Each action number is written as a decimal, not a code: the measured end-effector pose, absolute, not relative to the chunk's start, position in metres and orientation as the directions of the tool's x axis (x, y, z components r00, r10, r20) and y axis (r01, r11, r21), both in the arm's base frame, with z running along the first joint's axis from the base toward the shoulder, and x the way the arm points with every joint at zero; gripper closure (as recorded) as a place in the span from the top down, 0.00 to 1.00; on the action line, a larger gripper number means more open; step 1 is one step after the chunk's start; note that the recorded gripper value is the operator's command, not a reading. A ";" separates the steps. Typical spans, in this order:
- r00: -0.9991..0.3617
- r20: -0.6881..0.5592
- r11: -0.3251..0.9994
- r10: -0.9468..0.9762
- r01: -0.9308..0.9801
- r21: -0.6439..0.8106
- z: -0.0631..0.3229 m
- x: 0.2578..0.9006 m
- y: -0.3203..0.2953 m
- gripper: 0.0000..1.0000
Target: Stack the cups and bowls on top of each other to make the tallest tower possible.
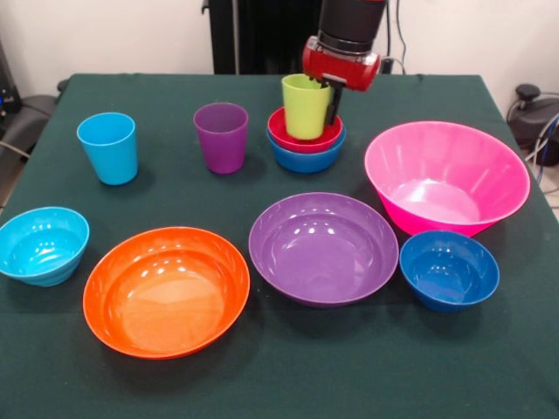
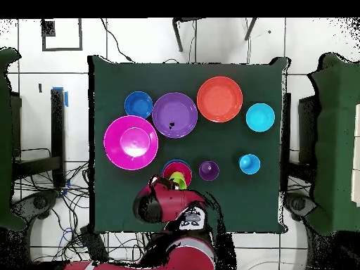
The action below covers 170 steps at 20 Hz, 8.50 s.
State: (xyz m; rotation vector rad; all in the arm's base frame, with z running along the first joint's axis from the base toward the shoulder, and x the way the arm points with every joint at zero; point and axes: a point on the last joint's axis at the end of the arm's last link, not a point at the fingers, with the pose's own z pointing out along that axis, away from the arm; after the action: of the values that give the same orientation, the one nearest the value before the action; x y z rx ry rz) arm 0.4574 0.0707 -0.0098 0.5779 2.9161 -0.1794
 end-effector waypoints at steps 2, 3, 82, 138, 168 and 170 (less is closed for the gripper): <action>-0.910 -0.178 0.916 0.373 0.393 -0.087 -0.012 0.456 0.068 0.00; -0.909 -0.175 0.914 0.378 0.397 -0.089 -0.013 0.456 0.066 0.00; -0.916 -0.205 0.925 0.344 0.368 -0.095 -0.020 0.451 0.071 1.00; -0.808 -0.267 0.848 0.525 0.523 0.086 0.084 0.620 -0.047 1.00; -0.797 -0.355 0.872 0.488 0.459 0.169 0.096 0.713 -0.056 1.00; -0.798 -0.354 0.873 0.487 0.457 0.171 0.095 0.715 -0.055 1.00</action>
State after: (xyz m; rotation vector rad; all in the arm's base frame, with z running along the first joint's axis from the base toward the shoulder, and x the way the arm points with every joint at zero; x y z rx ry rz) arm 0.7149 -0.0552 0.0948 0.6973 2.6529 0.1075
